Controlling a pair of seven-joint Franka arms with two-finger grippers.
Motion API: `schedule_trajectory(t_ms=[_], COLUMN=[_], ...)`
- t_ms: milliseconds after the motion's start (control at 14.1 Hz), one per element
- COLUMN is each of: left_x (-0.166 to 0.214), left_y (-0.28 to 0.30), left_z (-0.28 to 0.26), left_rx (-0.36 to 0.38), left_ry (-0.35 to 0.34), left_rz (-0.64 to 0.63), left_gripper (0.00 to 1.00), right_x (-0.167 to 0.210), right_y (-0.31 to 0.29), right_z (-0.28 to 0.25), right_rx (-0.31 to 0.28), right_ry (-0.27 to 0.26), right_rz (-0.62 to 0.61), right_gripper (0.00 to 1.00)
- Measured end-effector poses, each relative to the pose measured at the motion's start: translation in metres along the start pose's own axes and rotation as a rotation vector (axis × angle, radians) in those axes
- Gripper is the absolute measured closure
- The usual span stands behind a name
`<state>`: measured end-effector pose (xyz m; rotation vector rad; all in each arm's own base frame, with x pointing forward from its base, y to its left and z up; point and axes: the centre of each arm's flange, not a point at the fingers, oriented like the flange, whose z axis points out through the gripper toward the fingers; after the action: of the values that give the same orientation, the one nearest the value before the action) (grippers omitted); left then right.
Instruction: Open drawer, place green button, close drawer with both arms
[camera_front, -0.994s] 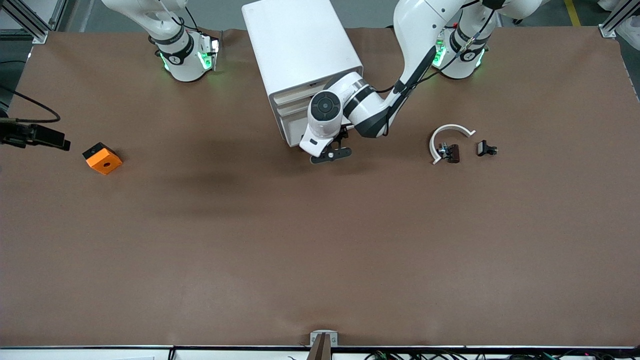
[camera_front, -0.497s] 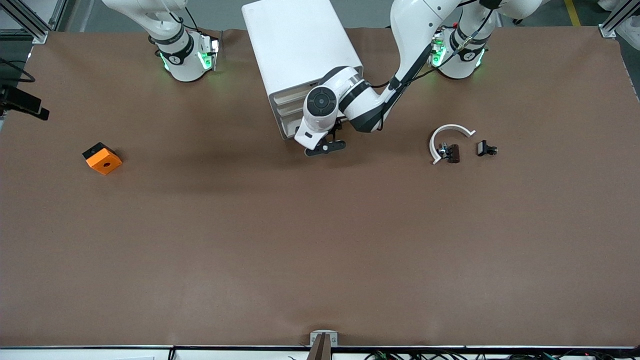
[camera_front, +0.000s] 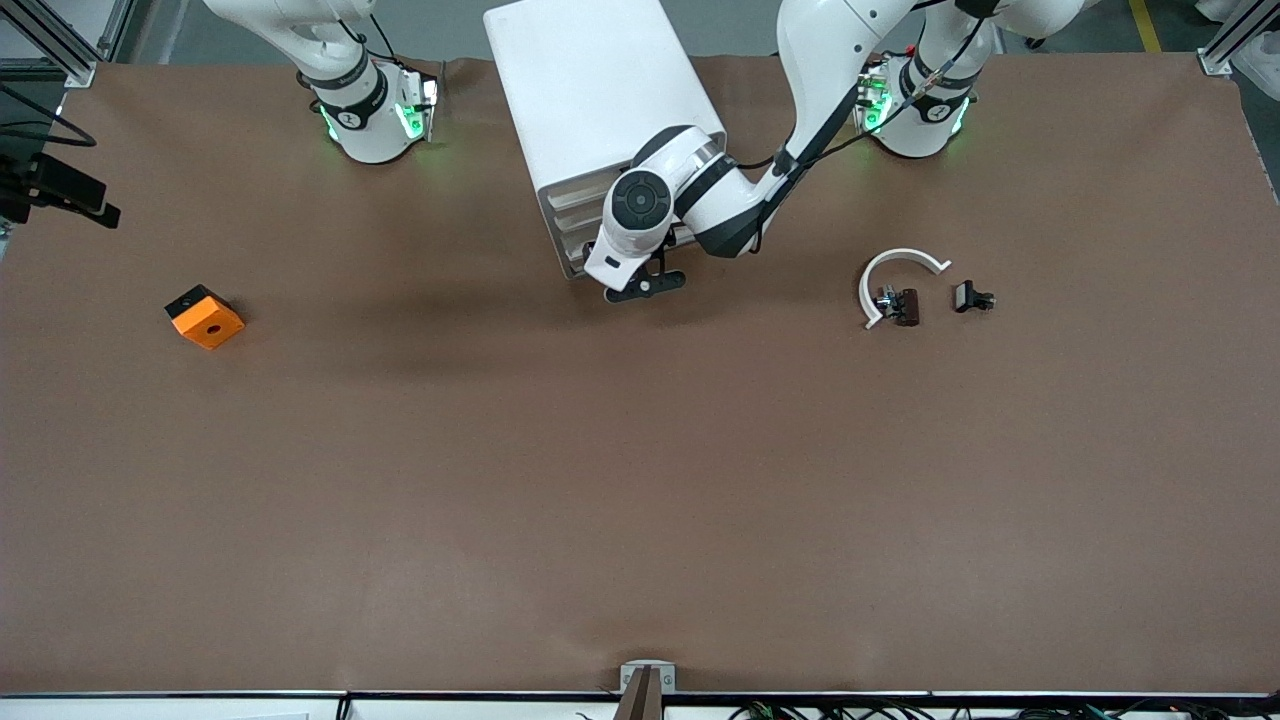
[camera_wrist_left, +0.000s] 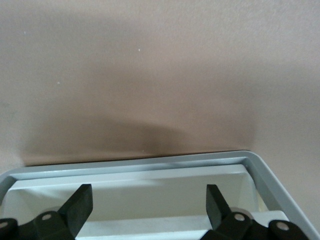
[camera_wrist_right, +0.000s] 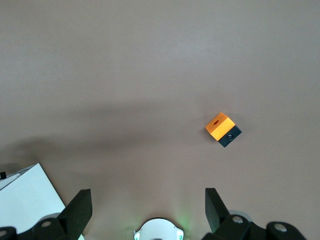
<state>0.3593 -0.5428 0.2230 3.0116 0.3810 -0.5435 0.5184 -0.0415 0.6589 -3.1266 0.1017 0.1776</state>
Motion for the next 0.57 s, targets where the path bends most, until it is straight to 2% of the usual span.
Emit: schedule_trajectory(t_ms=[284,568], left_x=[-0.007,-0.007], left_y=[0.0,-0.001], left_z=[0.005,0.006], left_rx=[0.004,-0.004], left_ry=[-0.019,-0.035], left_rz=[0.0,-0.017], left_gripper=[0.0,0.0], right_x=[-0.013,-0.024], right_y=[0.0,-0.001], right_z=[0.004,0.007], right_rx=[0.004,0.007], right_ry=[0.047,0.067], right_rz=[-0.004,-0.007], right_gripper=[0.0,0.0])
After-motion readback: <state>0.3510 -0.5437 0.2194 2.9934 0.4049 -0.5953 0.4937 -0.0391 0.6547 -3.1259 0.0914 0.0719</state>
